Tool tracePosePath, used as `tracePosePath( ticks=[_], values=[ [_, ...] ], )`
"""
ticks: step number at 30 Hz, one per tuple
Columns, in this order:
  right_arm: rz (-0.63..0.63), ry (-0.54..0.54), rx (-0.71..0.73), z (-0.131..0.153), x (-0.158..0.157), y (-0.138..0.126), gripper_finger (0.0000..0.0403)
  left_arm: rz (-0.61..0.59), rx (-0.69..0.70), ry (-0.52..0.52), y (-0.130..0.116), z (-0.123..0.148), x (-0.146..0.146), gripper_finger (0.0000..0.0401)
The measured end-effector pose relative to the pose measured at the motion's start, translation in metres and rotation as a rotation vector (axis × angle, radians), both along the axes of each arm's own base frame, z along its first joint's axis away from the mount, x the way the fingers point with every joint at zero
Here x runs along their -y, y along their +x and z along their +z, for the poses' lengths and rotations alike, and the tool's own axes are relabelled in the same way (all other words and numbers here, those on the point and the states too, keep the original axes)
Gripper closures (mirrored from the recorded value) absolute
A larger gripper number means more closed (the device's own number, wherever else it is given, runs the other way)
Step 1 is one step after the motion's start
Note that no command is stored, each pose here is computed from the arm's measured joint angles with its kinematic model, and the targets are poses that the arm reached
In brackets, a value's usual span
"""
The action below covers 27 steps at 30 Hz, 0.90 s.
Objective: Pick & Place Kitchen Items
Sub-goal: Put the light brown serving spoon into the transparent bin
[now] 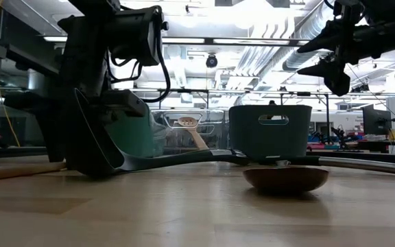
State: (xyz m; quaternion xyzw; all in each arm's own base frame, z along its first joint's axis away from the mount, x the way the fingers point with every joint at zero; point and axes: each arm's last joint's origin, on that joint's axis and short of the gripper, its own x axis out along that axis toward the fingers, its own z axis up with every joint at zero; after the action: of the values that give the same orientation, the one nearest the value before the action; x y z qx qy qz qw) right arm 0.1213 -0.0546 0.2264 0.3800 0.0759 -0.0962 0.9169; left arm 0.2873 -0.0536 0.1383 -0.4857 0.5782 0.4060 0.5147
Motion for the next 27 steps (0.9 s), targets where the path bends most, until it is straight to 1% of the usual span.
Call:
tracePosePath(
  ticks=[9,18,27],
  values=[
    [0.0,-0.003,0.0,0.0,0.0,0.0,0.0188,-0.044,0.005,0.016,0.005,0.016,0.001,0.0325],
    [0.002,-0.011,-0.001,0.0,0.0,0.0,0.0188,-0.056,0.055,0.001,0.013,0.026,0.002,0.0325],
    [0.002,-0.012,-0.001,0.0,0.0,0.0,0.0188,-0.077,0.044,-0.001,0.016,0.038,0.003,0.0325]
  ],
)
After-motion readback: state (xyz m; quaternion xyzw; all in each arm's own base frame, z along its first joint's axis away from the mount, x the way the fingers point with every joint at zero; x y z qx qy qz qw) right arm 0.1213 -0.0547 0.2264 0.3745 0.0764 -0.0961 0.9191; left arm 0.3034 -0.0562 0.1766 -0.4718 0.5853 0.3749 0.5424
